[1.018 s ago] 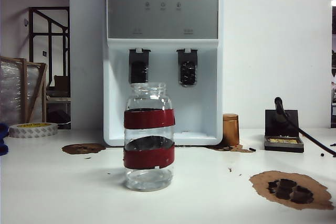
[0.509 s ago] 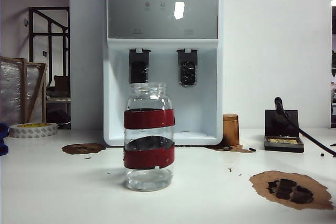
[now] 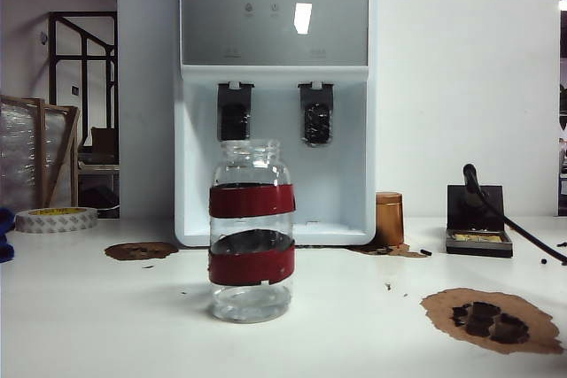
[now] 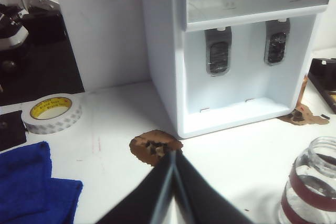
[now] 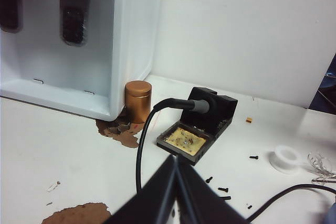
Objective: Pick up the water bottle with two loops of red belts, then reach the front water dispenser and gently press the gray-black baffle horizontally to get a little water.
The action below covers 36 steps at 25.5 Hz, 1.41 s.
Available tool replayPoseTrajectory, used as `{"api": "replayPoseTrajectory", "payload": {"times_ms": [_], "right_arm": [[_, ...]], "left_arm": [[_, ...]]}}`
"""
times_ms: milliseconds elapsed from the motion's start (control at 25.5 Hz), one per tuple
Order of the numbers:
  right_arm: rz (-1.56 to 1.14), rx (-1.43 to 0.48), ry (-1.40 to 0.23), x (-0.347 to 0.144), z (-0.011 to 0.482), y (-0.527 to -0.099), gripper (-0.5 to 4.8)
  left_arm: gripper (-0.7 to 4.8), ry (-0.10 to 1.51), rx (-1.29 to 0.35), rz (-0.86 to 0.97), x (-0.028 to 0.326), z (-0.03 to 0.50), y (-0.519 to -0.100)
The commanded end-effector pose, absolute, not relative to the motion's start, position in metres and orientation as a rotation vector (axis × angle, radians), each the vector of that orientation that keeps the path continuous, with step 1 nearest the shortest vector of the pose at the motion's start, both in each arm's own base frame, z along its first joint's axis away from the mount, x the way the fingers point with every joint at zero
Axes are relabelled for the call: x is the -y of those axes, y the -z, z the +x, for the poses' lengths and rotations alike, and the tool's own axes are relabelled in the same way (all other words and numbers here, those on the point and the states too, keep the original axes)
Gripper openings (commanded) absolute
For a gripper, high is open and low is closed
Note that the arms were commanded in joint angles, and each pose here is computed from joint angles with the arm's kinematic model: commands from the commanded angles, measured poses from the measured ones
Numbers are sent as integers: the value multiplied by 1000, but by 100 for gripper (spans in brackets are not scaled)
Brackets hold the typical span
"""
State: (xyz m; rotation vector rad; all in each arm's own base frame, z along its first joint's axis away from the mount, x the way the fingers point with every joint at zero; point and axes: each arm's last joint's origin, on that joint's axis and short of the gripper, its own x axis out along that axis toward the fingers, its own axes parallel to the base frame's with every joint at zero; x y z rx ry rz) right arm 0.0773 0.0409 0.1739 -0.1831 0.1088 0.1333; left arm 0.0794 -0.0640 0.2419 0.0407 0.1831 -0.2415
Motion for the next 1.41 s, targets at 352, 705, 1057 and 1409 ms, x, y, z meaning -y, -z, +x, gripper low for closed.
{"api": "replayPoseTrajectory", "payload": {"times_ms": [352,705,1057,1409], "right_arm": [[-174,-102,-130,-40,77,-176,-4],[-184,-120,-162,-41,77,-174,-4],[-183,-157,-181,-41,76,-170,-1],[-199,-188,-215,-42,75,-167,-2]], "left_arm": [[-5,239,-21,-27,35,53,-235],[-5,263,-71,23,41,58,-216],[-5,248,-106,67,47,64,-193],[-5,359,-103,136,52,65,-187]]}}
